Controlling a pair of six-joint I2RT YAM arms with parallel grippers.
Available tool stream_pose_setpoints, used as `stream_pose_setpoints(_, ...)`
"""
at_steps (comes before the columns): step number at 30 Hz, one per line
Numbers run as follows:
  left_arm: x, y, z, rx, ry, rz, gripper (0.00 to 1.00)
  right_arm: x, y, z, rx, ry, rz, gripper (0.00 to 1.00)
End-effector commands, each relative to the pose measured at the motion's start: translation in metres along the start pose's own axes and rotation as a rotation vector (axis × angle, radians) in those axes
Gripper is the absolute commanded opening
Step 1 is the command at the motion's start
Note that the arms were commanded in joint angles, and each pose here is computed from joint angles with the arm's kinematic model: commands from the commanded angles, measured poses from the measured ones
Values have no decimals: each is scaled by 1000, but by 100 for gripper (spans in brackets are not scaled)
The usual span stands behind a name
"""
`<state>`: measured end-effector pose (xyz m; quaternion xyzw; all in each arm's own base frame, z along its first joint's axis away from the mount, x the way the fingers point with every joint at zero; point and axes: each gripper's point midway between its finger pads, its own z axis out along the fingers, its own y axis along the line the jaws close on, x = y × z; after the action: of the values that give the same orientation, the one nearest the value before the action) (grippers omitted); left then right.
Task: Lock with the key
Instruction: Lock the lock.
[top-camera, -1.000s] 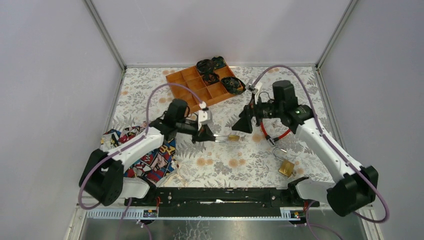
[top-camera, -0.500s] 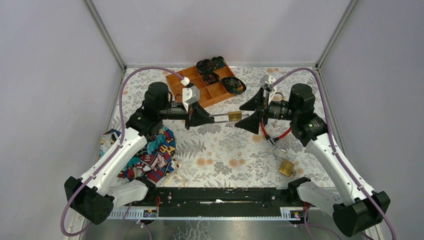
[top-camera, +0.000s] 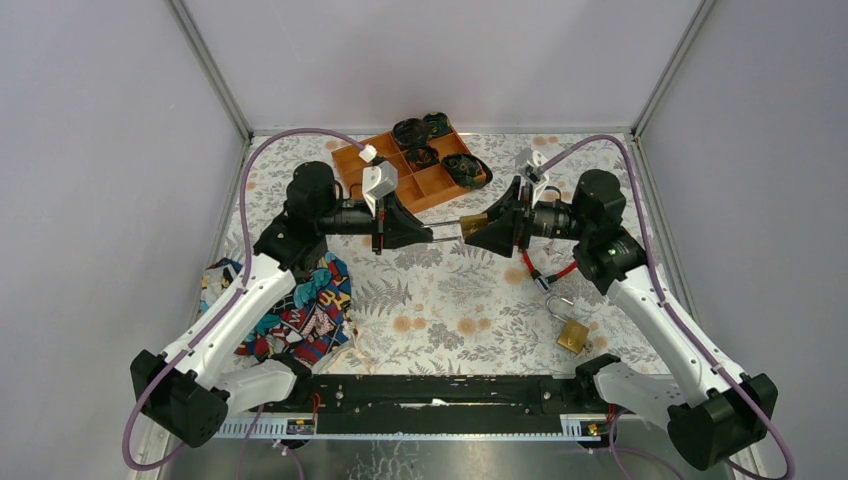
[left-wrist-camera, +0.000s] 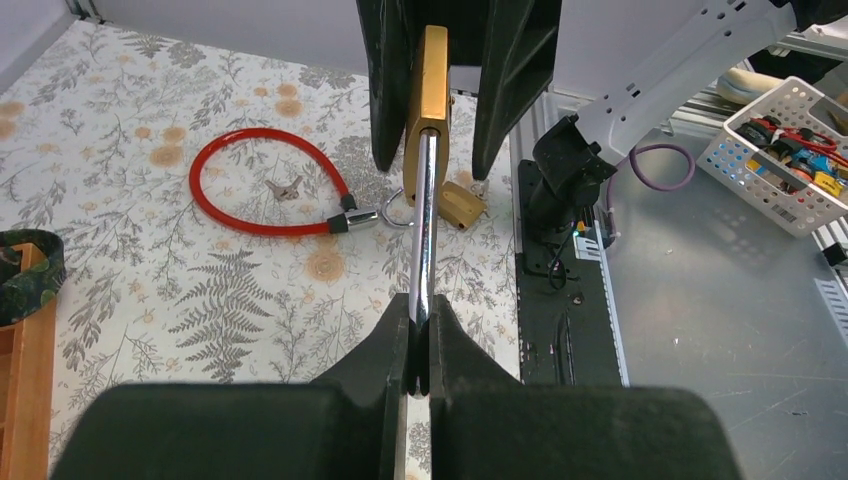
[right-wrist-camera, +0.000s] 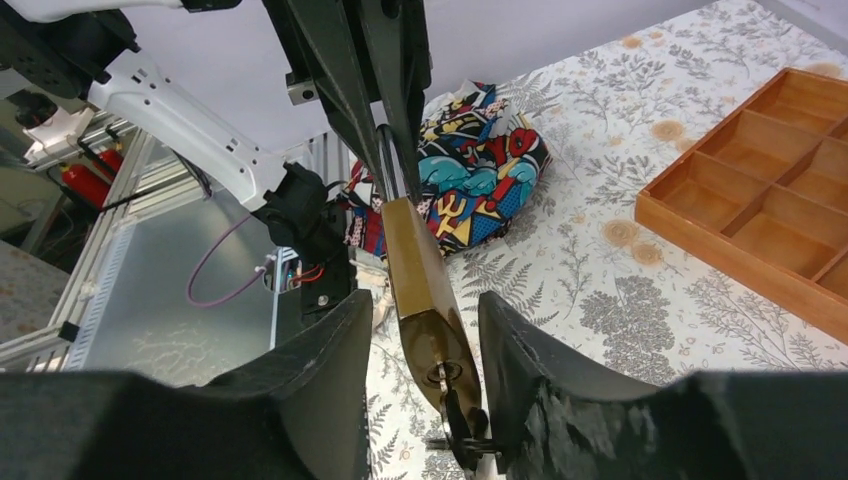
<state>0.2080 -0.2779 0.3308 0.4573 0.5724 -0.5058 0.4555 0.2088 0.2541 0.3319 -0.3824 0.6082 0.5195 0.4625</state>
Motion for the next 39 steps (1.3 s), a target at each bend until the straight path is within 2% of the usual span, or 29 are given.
stream_pose_setpoints(1, -34, -9, 1, 43, -89, 113, 0, -8, 7, 10, -39, -13, -25, 45)
stream_pose_setpoints(2, -34, -9, 2, 45, -90, 113, 0, -7, 8, 11, -40, -7, -17, 39)
stream_pose_setpoints(5, -33, -10, 3, 53, -89, 115, 0, -13, 8, 12, -32, -29, -17, 4)
stream_pose_setpoints(6, -34, -11, 2, 54, -91, 117, 0, -16, 9, 11, -26, -44, -25, 0)
stream_pose_setpoints(11, -35, -13, 1, 57, -101, 146, 0, -31, 19, 7, -29, -90, -11, 0)
stream_pose_setpoints(12, -35, -13, 1, 53, -102, 147, 9, -34, 20, 7, -33, -93, -5, 0)
stream_pose_setpoints(14, -37, -10, -1, 26, -108, 122, 51, -41, 23, 7, -34, -112, -1, 0)
stream_pose_setpoints(15, -39, -6, -3, 0, -113, 94, 64, -46, 25, 5, -34, -128, -9, 0)
stream_pose_setpoints(17, -41, 8, -9, -68, -131, 22, 68, -56, 28, 1, -35, -169, -30, 0)
stream_pose_setpoints(20, -38, 18, -16, -105, -156, -74, 60, -67, 33, -2, -44, -210, -49, 0)
stream_pose_setpoints(23, -41, 13, -17, -80, -178, -59, 43, -69, 34, 0, -62, -210, -42, 0)
stream_pose_setpoints(26, -47, 12, -17, -77, -210, -57, 35, -67, 33, 1, -68, -202, -34, 0)
stream_pose_setpoints(28, -52, 9, -17, -60, -228, -56, 36, -66, 33, 2, -67, -199, -32, 0)
stream_pose_setpoints(31, -58, 5, -17, -37, -250, -40, 45, -65, 32, 2, -66, -194, -32, 0)
stream_pose_setpoints(34, -58, 2, -17, -17, -249, -39, 43, -65, 32, 1, -63, -193, -35, 0)
stream_pose_setpoints(35, -58, 1, -17, -12, -250, -40, 39, -65, 32, 2, -64, -192, -34, 0)
stream_pose_setpoints(36, -58, 1, -16, -10, -251, -42, 30, -65, 32, 2, -66, -191, -34, 0)
stream_pose_setpoints(38, -59, 1, -16, -6, -253, -38, 3, -66, 32, 2, -66, -191, -35, 0)
stream_pose_setpoints(39, -59, 2, -16, -7, -254, -40, 0, -65, 32, 2, -67, -189, -34, 0)
